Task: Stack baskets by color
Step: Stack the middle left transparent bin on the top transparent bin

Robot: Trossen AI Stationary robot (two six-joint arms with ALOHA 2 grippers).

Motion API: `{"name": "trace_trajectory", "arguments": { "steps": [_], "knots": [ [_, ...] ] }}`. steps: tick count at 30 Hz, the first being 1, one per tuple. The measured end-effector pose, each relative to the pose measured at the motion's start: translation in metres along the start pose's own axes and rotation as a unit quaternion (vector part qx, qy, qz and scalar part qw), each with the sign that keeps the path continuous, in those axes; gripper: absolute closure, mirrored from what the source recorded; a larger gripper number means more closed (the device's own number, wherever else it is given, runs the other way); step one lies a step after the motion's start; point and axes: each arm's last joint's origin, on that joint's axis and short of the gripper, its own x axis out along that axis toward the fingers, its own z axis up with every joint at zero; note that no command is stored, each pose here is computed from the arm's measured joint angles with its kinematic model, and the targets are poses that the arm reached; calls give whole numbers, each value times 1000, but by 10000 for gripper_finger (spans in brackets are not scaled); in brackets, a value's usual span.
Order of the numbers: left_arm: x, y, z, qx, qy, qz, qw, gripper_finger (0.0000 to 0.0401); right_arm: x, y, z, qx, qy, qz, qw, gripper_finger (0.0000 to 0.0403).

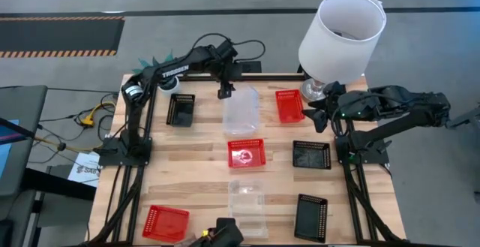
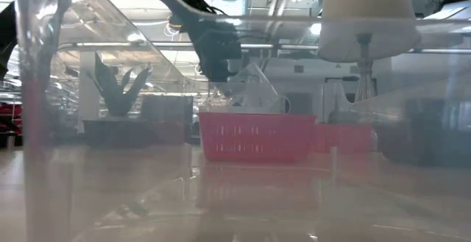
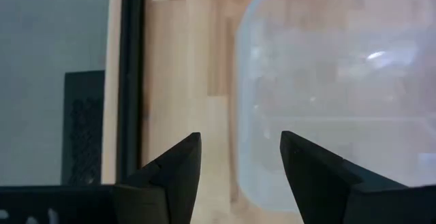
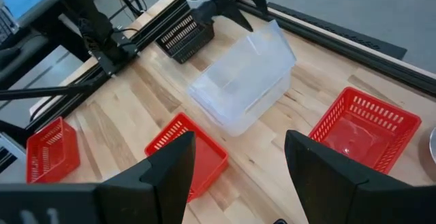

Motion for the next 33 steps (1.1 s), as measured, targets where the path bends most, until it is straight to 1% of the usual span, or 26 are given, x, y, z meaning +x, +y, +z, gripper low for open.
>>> {"name": "trace_trajectory", "arguments": {
  "steps": [3,8,10,12,18,21,22,27,33],
  "knots": [
    [13,1,-3,0,22,6,1000,211,0,0,0,-1,0,0,1000,154],
    [18,3,-2,8,14,3,1000,212,0,0,0,-8,0,-1,1000,154],
    [21,2,-4,5,21,-8,1000,220,0,0,0,-9,0,-1,1000,154],
    [21,2,-3,8,16,-9,1000,241,0,0,0,-9,-1,-1,1000,154],
    [20,1,-2,5,14,-9,1000,339,0,0,0,-9,-1,-1,1000,154],
    [20,1,-2,4,11,-10,1000,383,0,0,0,-9,-1,-1,1000,154],
    [20,1,-2,5,8,-12,1000,392,0,0,0,-9,-1,-1,1000,154],
    [18,2,-1,-4,7,-13,1000,400,0,0,0,-11,-1,-1,1000,154],
    [-4,6,12,-17,-6,-9,1000,401,0,0,0,-13,-1,-1,1000,154]
  ]
}}
